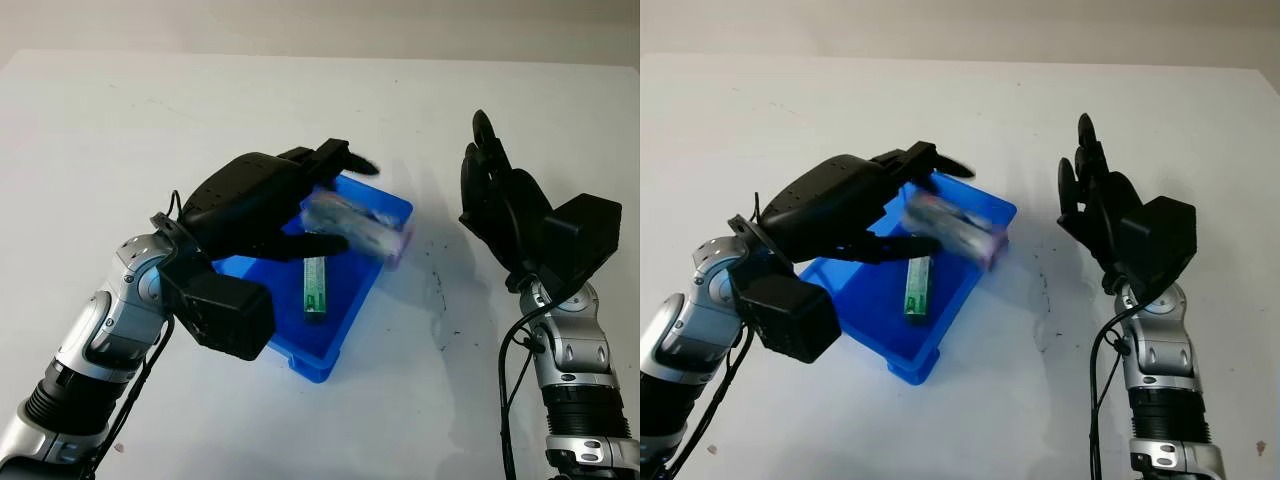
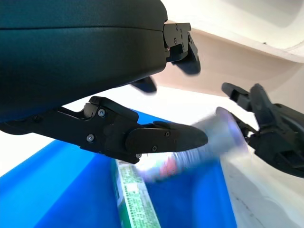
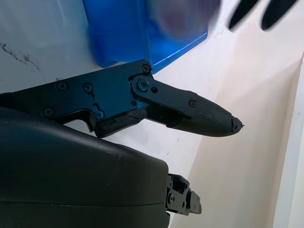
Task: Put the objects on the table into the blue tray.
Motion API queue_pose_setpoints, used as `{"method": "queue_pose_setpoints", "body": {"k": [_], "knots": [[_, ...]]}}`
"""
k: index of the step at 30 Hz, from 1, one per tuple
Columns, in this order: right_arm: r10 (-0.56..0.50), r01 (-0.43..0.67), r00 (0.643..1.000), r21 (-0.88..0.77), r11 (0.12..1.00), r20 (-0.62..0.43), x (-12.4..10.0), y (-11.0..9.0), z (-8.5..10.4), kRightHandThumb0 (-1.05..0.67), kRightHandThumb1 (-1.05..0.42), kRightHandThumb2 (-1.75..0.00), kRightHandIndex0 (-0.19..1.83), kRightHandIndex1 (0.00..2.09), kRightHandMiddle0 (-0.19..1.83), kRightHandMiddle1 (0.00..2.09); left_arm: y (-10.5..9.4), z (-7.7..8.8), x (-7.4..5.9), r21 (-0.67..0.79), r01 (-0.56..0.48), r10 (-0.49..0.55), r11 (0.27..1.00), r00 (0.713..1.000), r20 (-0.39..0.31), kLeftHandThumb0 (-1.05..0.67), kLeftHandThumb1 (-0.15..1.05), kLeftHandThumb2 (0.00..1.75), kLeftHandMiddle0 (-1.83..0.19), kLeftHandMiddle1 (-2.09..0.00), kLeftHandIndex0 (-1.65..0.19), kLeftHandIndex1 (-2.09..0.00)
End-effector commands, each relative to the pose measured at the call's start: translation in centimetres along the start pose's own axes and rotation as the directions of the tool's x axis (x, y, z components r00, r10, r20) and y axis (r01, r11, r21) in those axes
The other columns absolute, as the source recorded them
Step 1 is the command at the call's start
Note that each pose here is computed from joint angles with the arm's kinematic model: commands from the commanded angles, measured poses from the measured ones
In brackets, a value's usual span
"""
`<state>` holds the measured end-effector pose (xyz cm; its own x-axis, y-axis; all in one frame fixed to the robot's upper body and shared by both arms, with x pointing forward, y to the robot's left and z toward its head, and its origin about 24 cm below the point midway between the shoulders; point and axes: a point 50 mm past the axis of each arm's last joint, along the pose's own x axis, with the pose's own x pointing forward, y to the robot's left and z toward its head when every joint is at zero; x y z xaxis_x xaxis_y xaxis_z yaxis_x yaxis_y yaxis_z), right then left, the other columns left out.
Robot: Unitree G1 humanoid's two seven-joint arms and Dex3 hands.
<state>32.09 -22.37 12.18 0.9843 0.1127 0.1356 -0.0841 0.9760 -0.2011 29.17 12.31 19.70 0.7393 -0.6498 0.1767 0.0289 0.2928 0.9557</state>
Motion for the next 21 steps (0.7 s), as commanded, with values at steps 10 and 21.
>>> {"method": "queue_pose_setpoints", "body": {"k": [10,21], "knots": [[-0.003,0.004,1.0,0.004,1.0,-0.005,-0.1,0.1,-0.1,-0.71,-1.05,-0.74,-0.19,0.0,-0.19,0.0,0.8,0.1,-0.3,-0.03,0.009,-0.01,0.999,1.0,-0.023,-0.58,1.05,0.4,0.11,-0.03,0.16,-0.23],[-0.001,0.001,1.0,0.01,1.0,-0.013,-0.1,0.2,-0.1,-0.71,-1.05,-0.75,-0.19,0.0,-0.19,0.0,2.5,-0.8,-0.7,-0.263,-0.147,0.134,0.954,0.989,-0.067,-0.55,1.05,0.42,0.15,-0.04,0.16,-0.17]]}}
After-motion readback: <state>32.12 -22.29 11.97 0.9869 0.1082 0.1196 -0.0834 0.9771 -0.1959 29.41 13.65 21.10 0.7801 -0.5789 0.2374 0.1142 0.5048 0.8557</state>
